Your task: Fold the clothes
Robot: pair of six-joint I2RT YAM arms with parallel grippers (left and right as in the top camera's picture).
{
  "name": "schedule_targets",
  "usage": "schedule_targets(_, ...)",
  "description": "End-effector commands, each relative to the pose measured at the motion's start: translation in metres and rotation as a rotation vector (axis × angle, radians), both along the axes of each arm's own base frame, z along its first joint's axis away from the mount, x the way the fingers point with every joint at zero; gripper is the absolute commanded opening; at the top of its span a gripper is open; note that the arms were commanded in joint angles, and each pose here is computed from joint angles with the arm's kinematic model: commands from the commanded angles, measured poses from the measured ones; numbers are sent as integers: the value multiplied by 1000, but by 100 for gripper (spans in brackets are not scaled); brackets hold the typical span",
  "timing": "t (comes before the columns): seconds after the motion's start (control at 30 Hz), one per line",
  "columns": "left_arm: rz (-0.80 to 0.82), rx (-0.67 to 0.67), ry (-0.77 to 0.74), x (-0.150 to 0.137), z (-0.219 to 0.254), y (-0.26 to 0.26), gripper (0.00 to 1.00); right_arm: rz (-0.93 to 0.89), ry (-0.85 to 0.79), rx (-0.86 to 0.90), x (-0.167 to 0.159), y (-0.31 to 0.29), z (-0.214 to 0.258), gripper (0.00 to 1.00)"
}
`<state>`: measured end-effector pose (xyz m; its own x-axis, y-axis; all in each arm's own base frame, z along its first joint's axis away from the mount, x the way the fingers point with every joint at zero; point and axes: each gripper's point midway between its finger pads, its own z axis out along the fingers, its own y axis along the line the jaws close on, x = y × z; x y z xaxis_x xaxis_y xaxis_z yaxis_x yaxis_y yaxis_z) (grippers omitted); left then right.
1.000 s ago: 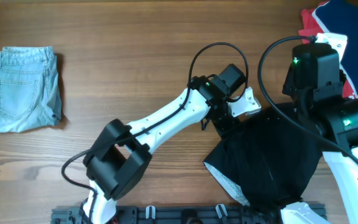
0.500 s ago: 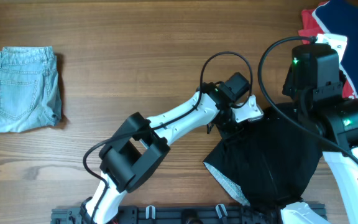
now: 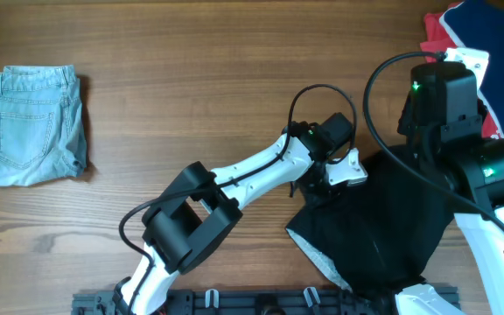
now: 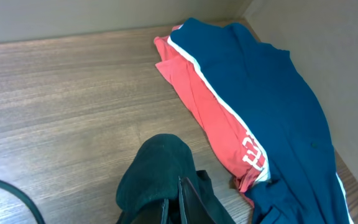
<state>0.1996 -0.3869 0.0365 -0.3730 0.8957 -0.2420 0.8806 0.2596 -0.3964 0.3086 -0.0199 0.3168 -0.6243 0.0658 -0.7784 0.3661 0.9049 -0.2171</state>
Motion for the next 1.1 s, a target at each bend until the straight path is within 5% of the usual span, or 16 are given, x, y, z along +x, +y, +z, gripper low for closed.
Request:
schedule_targets(0.0,121,53,-73,20,38,26,4,-43,-38,13,-5,-6,9,4)
schedule_targets(0.17,319,20,-255,55,126,79,4,-18,-92,77,-20,-3,22,4)
schedule_targets(0.3,581,-249,-459,69,261,140,4,-15,-163,99,-52,-12,49,4)
schedule_targets(0.37,710,-415,-577,58,330,180,4,-26,-199,124,-70,-16,62,4)
schedule_targets(0.53,791,-672,-795,-10,419,243,4,-19,-268,222,-117,-21,96,4)
schedule_targets(0.67,832,-744,-825,-41,434,263,4,27,-297,268,-127,-15,112,4)
schedule_targets(0.77,888,-658,-834,-28,421,270,4,44,-279,279,-120,-10,110,4)
schedule_targets(0.93,927,-482,-779,32,384,251,4,46,-140,226,-70,4,86,4)
schedule_targets(1.07,1035,-288,-832,126,343,239,4,76,-17,146,12,23,50,4)
